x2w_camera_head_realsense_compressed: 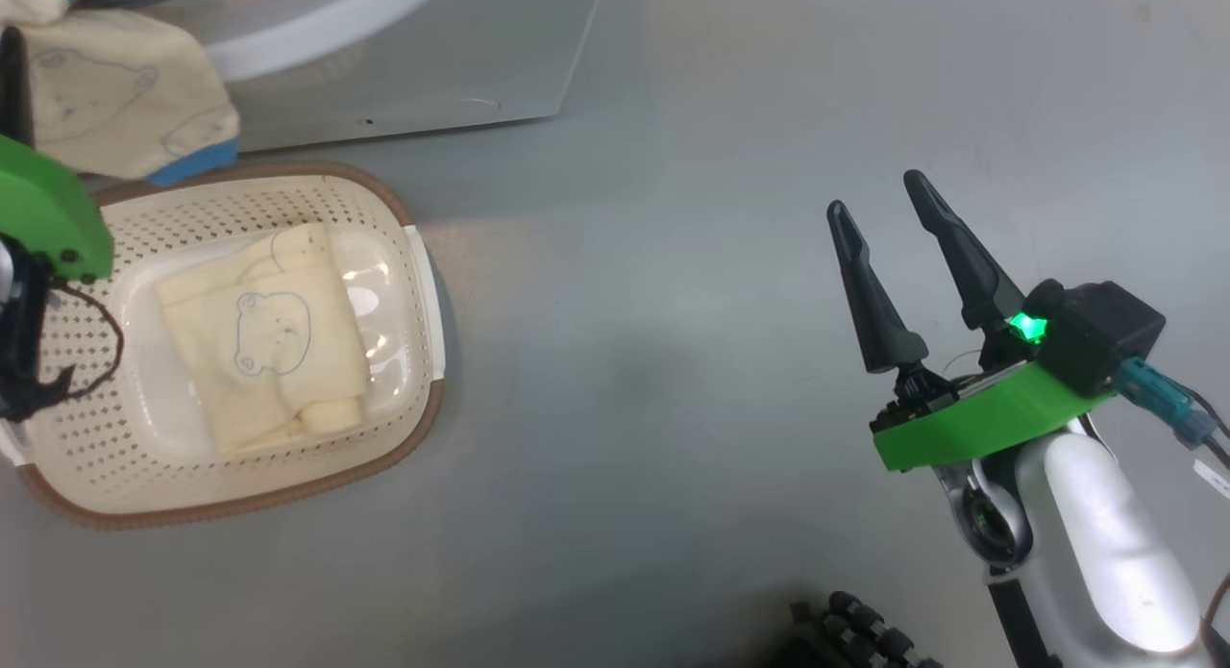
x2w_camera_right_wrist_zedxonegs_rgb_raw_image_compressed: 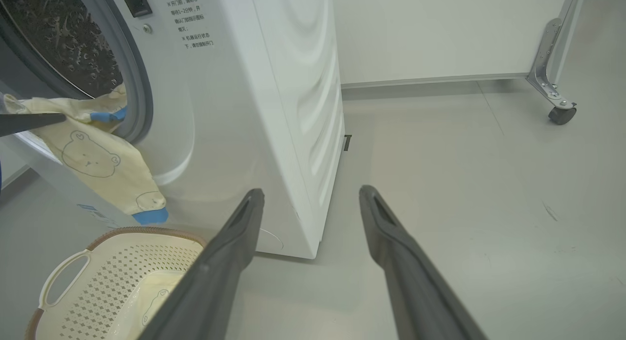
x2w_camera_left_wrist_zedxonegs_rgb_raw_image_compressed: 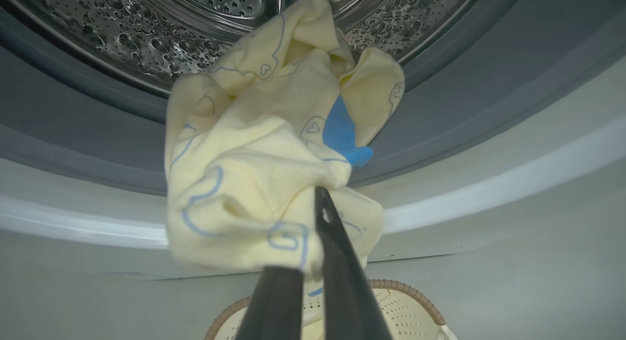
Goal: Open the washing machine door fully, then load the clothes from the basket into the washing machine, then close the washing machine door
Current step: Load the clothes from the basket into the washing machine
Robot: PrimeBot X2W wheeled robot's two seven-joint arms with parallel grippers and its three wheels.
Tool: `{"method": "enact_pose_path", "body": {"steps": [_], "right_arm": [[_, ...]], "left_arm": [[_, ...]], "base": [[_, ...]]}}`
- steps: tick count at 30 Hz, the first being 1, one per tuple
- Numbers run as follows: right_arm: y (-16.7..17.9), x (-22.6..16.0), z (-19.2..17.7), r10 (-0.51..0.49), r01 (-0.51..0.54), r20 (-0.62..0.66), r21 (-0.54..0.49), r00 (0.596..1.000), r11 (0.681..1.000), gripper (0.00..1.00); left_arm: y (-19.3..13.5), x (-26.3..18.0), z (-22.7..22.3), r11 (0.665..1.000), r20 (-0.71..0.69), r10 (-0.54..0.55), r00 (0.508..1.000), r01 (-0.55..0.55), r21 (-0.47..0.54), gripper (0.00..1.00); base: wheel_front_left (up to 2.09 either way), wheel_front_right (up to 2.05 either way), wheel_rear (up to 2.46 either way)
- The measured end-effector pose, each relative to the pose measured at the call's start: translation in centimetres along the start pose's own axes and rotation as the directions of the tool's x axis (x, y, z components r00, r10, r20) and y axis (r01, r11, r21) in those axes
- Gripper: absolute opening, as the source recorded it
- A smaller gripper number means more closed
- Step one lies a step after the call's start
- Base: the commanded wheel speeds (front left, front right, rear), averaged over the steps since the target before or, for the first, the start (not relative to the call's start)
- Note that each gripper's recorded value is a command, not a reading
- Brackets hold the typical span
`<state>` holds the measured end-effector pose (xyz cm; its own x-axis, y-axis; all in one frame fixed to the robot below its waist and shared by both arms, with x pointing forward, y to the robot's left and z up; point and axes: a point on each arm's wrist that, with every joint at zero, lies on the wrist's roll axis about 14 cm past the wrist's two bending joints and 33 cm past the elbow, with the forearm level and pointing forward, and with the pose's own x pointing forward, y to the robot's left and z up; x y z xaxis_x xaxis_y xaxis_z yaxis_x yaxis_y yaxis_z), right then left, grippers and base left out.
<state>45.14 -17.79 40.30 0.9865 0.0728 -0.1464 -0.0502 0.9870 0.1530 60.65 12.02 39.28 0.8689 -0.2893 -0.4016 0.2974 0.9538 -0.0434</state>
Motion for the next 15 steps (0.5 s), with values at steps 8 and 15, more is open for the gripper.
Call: {"method": "enact_pose_path", "body": {"steps": [8, 15], "right_arm": [[-0.8, -0.5, -0.5, -0.027, 0.027, -0.020, 0.019, 0.999, 0.999, 1.00], [-1.6, -0.4, -0.9, -0.047, 0.047, -0.033, 0.023, 0.998, 0.999, 1.00]], "left_arm": [[1.4, 3.1, 4.7, 1.000, 0.049, -0.001, 0.999, 0.000, 0.031, 0.00], [3.0, 6.5, 6.1, 0.995, 0.045, 0.019, 0.999, -0.024, 0.095, 0.00]], "base": [[0.00, 0.00, 0.00], [0.00, 0.00, 0.00]]}}
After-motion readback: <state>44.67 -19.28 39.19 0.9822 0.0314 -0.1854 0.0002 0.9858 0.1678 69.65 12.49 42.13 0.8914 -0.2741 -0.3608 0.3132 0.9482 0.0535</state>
